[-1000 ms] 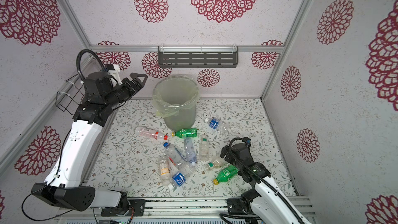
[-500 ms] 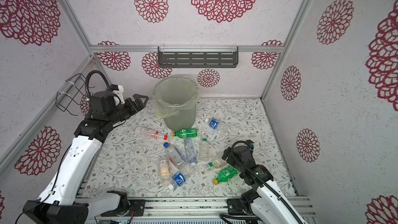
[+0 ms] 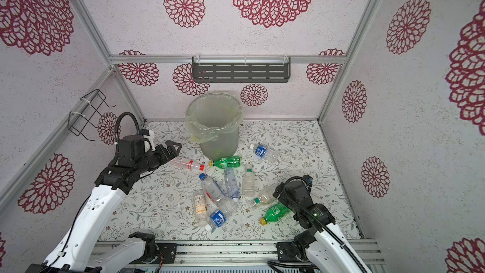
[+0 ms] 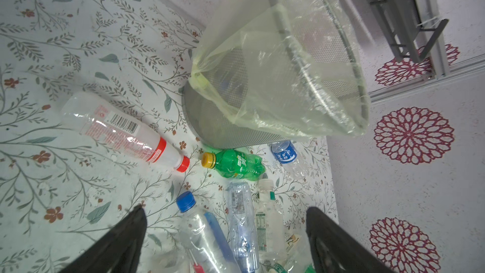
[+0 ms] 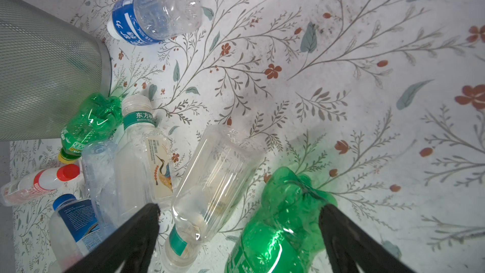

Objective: Throw the plastic bottles in the bin
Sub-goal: Pick up the plastic bottle from the bottom-right of the table.

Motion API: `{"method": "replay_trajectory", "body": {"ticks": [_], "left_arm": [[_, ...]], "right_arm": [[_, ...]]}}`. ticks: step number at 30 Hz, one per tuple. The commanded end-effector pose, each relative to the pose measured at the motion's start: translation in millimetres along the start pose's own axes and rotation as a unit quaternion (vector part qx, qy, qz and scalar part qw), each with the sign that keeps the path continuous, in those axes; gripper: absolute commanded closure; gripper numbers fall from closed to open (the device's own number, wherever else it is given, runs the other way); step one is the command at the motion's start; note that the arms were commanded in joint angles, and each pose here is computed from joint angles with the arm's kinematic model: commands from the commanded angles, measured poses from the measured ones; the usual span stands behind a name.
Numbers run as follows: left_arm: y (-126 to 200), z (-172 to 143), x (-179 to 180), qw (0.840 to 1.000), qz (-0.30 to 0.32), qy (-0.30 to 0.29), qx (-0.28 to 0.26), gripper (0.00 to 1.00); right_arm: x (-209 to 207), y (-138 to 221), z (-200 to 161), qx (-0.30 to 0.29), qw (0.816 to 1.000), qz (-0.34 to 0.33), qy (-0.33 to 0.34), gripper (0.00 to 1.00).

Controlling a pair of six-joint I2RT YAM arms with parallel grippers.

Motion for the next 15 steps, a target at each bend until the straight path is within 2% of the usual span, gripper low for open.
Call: {"method": "replay_trajectory", "body": {"ticks": [1, 8, 15], "left_arm": [[-3, -8, 12, 1.000, 0.004, 0.015, 0.003, 0.03], [-16, -27, 36, 0.998, 0.029, 0.036, 0.030, 0.03], [-30, -45, 56, 0.996, 0.046, 0.044, 0.055, 0.03]], "right_arm": [[-12, -3, -9, 0.013, 0.999, -0.036, -0.020, 0.01], [-13, -16, -25, 0.055, 0.998, -0.025, -0.021, 0.01], [-16, -21, -35, 0.067, 0.997, -0.013, -0.031, 0.03]]}}
Point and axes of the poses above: each gripper's point midway between its finger pads, its own y axis back along the fingers, its own x axis along the line the jaws close on, z = x × y, the point moved 8 cm from there along y, back along the fingers, and after that the axes turned 15 degrees about y, right-handed, at the moved point
